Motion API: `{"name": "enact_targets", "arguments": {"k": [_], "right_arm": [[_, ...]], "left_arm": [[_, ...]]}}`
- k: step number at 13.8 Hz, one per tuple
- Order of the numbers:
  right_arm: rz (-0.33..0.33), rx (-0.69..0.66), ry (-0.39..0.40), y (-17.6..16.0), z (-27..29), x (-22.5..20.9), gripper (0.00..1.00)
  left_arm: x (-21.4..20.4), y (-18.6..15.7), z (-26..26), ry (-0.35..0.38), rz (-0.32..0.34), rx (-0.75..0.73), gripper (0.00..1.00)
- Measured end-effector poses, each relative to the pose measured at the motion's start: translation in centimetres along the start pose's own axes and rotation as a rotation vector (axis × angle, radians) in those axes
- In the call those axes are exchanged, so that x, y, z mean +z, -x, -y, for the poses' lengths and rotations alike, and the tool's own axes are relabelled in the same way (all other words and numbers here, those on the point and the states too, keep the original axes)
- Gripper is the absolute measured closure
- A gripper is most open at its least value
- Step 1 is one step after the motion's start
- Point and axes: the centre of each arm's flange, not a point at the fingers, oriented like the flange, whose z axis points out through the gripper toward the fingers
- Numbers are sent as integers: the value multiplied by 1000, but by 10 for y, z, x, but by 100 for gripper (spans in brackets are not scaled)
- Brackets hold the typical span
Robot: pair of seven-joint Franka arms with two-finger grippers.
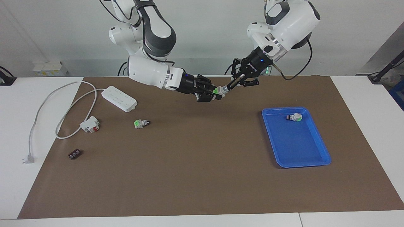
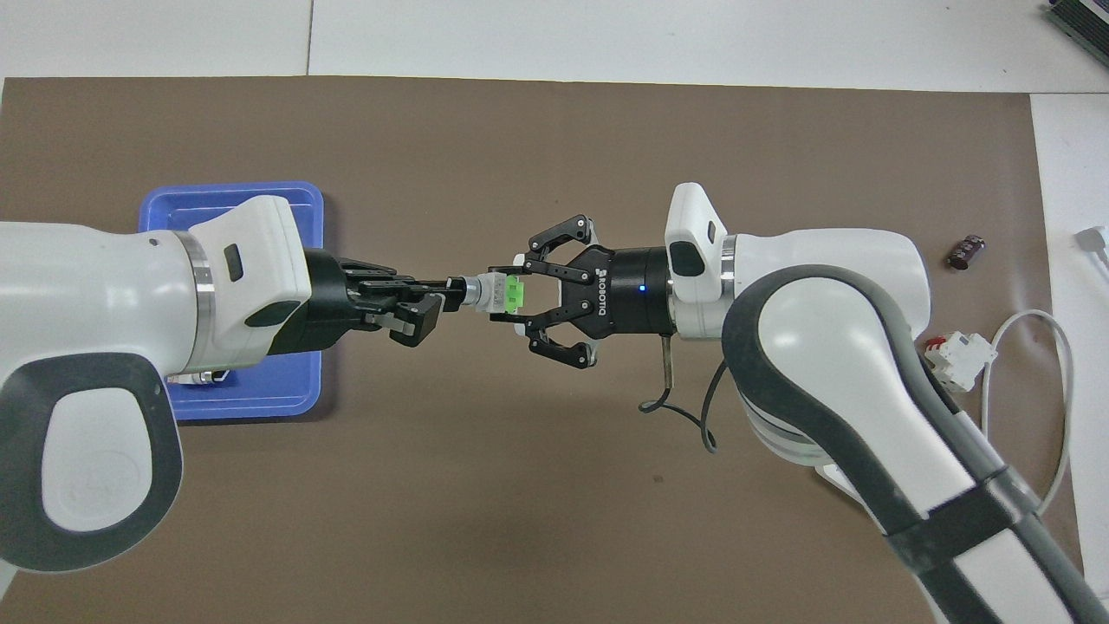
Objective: Turn and place switch with both arms
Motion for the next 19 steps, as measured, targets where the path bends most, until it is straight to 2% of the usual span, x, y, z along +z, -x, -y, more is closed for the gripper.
{"name": "enact_targets", "arguments": {"k": [2, 7, 19], "right_arm": [[0, 0, 1, 0, 0, 0, 58], [-1, 2, 8, 0, -1, -1, 58], [1, 6, 13, 1, 0, -4, 58]], "left_arm": [[0, 0, -1, 1, -1, -112, 89], [-1, -2, -3, 2, -11, -499, 89], [1, -4, -11, 10, -26, -1171, 89]]}}
